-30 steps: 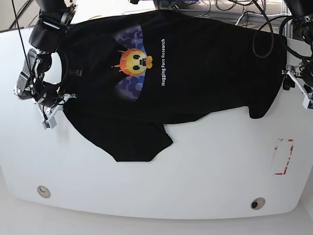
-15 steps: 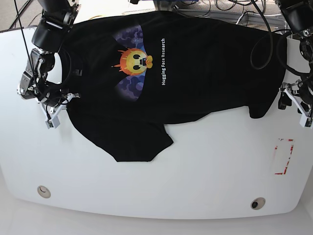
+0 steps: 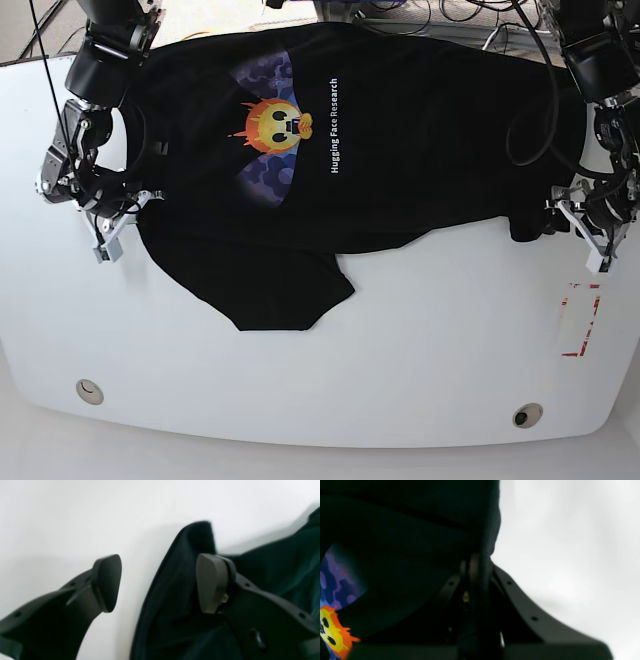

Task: Layout the t-shirt on the table in an organized manner, then fold the t-shirt properly
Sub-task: 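Regrasp the shirt's side with the left gripper near the sleeve, then lift the shirt with both grippers and pull it toward the hem side, then lay the shirt down while dragging it back with both grippers, then hold the shirt's edge with both grippers and smooth it taut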

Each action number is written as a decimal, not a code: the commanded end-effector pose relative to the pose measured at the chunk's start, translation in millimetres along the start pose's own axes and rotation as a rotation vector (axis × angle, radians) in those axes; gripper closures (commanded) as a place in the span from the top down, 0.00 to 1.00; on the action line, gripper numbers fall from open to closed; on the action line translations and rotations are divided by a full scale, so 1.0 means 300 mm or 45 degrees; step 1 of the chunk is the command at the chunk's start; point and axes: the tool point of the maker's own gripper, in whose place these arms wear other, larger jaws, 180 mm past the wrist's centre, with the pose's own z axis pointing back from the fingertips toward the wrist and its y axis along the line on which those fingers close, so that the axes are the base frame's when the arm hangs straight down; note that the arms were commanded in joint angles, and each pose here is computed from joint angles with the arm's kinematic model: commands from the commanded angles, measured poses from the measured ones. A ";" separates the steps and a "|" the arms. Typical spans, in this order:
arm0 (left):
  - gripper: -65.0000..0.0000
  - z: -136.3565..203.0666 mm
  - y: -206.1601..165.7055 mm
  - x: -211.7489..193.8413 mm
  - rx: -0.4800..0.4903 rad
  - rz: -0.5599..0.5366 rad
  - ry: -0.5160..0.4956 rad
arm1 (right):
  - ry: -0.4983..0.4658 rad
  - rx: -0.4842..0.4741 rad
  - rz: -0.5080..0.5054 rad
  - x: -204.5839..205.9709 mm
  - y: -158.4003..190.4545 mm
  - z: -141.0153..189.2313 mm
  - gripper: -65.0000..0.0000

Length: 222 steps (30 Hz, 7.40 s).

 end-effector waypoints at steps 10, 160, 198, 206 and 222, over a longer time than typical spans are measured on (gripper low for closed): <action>0.68 -0.064 -0.054 0.001 -0.070 -0.053 0.024 | -0.087 0.009 0.020 0.074 0.008 0.016 0.00; 0.00 0.262 -0.146 -0.171 -0.122 -0.211 0.116 | 0.034 -0.085 0.258 -0.138 0.118 0.367 0.00; 0.00 0.300 0.006 -0.298 0.124 -0.305 0.357 | 0.404 -0.397 0.221 -0.430 -0.077 0.422 0.01; 0.00 0.294 0.032 -0.340 0.122 -0.269 0.410 | 0.419 -0.397 0.218 -0.446 -0.077 0.427 0.01; 0.27 0.295 0.028 -0.431 0.093 -0.300 0.548 | 0.421 -0.425 0.164 -0.465 -0.089 0.449 0.76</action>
